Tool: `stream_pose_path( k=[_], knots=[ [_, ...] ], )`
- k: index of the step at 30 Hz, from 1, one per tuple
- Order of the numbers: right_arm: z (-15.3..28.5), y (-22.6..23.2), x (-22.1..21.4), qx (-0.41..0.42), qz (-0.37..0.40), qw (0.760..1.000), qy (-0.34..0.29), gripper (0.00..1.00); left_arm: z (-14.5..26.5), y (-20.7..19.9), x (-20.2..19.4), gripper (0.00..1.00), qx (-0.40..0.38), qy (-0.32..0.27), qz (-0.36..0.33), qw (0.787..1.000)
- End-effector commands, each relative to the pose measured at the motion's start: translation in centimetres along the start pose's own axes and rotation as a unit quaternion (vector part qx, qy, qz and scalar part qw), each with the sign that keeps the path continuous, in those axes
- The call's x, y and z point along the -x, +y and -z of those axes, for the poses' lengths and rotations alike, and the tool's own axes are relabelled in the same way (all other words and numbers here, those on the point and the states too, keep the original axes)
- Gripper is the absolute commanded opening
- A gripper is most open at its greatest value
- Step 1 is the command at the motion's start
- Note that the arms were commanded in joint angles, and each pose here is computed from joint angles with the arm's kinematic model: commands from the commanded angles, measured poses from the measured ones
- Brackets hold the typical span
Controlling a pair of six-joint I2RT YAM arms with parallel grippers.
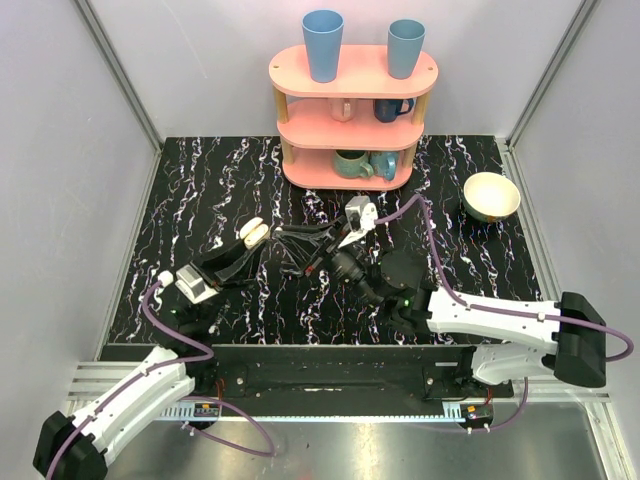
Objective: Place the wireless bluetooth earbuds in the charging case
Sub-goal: Insert the left earbud into the left side groove of the charging case.
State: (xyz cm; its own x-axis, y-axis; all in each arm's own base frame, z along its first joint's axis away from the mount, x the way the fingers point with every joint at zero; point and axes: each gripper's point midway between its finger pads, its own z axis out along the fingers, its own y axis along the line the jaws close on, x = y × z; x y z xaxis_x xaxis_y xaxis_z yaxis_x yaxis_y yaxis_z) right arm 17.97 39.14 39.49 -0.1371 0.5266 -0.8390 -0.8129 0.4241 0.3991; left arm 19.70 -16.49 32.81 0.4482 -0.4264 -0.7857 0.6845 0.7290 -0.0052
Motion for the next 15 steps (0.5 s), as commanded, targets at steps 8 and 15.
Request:
stream_pose_path(
  k=[8, 15],
  knots=[
    [-1.8, 1.7, 3.0, 0.015, -0.013, 0.997, -0.068, 0.16, -0.5, -1.2, 1.9, 0.0, -0.029, -0.047, -0.002, 0.998],
    [-2.3, 2.0, 2.1, 0.019, -0.015, 0.998, -0.065, 0.16, -0.8, -1.0, 1.8, 0.0, -0.026, -0.049, -0.006, 0.998]
  ],
)
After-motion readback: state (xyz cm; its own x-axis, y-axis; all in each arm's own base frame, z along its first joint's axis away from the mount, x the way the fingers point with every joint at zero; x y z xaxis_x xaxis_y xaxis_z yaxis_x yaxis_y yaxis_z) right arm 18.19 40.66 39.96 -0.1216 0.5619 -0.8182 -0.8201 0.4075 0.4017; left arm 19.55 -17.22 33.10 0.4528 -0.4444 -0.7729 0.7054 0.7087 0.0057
